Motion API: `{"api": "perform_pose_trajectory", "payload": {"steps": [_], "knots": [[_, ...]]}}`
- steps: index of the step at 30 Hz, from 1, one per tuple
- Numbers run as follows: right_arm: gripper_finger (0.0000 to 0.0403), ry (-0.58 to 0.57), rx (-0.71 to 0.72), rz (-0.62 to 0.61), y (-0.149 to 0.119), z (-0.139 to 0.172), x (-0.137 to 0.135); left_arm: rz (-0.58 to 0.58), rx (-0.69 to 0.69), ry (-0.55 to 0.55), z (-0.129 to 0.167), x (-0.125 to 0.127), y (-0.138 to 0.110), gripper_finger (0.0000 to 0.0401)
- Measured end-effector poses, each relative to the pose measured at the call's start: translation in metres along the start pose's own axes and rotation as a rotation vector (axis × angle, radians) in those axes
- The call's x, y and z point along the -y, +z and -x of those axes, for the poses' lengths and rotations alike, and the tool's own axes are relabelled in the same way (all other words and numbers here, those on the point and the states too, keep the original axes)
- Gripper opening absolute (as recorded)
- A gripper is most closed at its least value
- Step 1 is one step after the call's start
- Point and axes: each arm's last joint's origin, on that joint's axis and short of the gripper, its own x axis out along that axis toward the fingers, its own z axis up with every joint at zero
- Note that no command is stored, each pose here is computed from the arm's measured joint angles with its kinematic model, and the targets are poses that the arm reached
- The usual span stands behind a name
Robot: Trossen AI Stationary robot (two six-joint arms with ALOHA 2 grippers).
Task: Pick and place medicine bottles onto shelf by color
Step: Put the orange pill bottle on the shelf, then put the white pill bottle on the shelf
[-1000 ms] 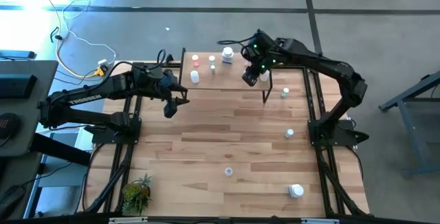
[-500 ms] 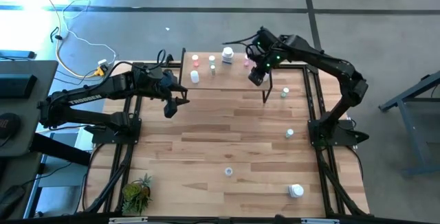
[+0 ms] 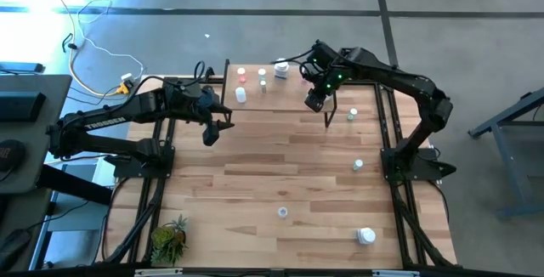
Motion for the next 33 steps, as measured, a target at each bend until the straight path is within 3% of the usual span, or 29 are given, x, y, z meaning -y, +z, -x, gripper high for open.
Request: {"api": "perform_pose_trajectory", "payload": {"steps": [10, 22, 33], "knots": [[0.0099, 0.000, -0.010, -0.006, -0.0003, -0.0017, -0.0012, 0.000, 0.001, 0.000, -0.0001, 0.0000, 0.0000, 0.0227], [0.0162, -0.058, -0.015, 0.012, -0.0006, -0.0016, 0.0004, 0.000, 0.001, 0.000, 0.0000, 0.0000, 0.0000, 0.0227], [0.0174, -0.071, -0.009, -0.012, -0.0002, -0.0014, 0.0009, 0.000, 0.001, 0.000, -0.0001, 0.0000, 0.0000, 0.0227]]}}
